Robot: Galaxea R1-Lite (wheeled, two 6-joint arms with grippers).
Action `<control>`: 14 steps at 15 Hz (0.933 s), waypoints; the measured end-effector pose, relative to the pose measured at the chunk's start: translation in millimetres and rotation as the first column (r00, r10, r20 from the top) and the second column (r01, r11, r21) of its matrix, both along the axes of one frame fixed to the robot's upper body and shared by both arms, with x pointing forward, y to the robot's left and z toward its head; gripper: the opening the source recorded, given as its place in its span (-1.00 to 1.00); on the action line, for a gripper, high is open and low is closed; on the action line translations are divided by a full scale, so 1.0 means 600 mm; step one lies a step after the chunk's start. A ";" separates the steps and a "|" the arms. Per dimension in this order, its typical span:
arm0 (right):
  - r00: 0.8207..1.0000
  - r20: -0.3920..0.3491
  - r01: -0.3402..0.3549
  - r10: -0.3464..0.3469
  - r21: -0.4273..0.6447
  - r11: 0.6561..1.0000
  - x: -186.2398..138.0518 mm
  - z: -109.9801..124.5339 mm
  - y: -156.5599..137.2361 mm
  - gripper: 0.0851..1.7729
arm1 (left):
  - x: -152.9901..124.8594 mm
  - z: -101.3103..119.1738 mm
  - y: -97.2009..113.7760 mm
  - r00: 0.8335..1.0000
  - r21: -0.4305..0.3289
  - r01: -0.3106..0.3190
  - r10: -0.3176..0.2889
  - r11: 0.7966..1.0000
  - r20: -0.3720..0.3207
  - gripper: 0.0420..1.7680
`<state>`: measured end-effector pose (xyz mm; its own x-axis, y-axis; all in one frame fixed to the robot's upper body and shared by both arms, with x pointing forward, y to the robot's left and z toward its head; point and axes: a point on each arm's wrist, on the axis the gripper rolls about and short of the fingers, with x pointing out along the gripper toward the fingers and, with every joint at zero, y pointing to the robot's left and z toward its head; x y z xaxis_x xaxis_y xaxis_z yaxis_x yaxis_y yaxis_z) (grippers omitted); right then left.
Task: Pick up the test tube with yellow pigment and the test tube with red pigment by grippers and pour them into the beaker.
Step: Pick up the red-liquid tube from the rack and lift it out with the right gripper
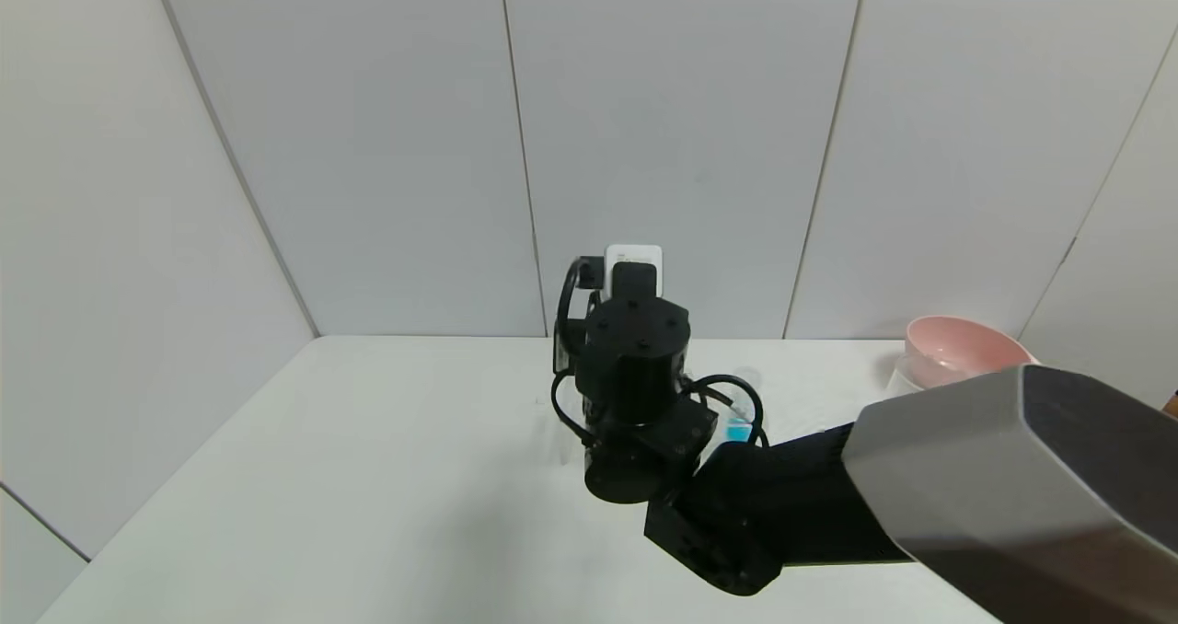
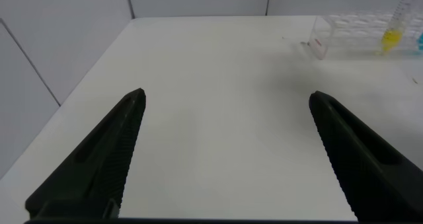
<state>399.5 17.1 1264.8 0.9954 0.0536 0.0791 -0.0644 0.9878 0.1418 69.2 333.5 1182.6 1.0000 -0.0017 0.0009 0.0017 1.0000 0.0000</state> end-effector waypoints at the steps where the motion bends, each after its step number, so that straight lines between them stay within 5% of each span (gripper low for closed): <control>1: 1.000 0.006 0.004 -0.004 0.007 1.000 -0.005 0.018 -0.009 -0.51 | 0.000 0.000 0.000 1.000 0.000 0.000 0.000 1.000 0.000 1.00; 6: 0.992 0.014 0.125 -0.124 -0.019 0.992 -0.004 0.088 -0.147 -0.51 | 0.000 0.000 0.000 1.000 0.000 0.000 0.000 1.000 0.000 1.00; 14: 0.959 -0.025 0.278 -0.283 -0.127 0.952 -0.031 0.099 -0.512 -0.51 | 0.000 0.000 0.000 1.000 0.000 0.000 0.000 1.000 0.000 1.00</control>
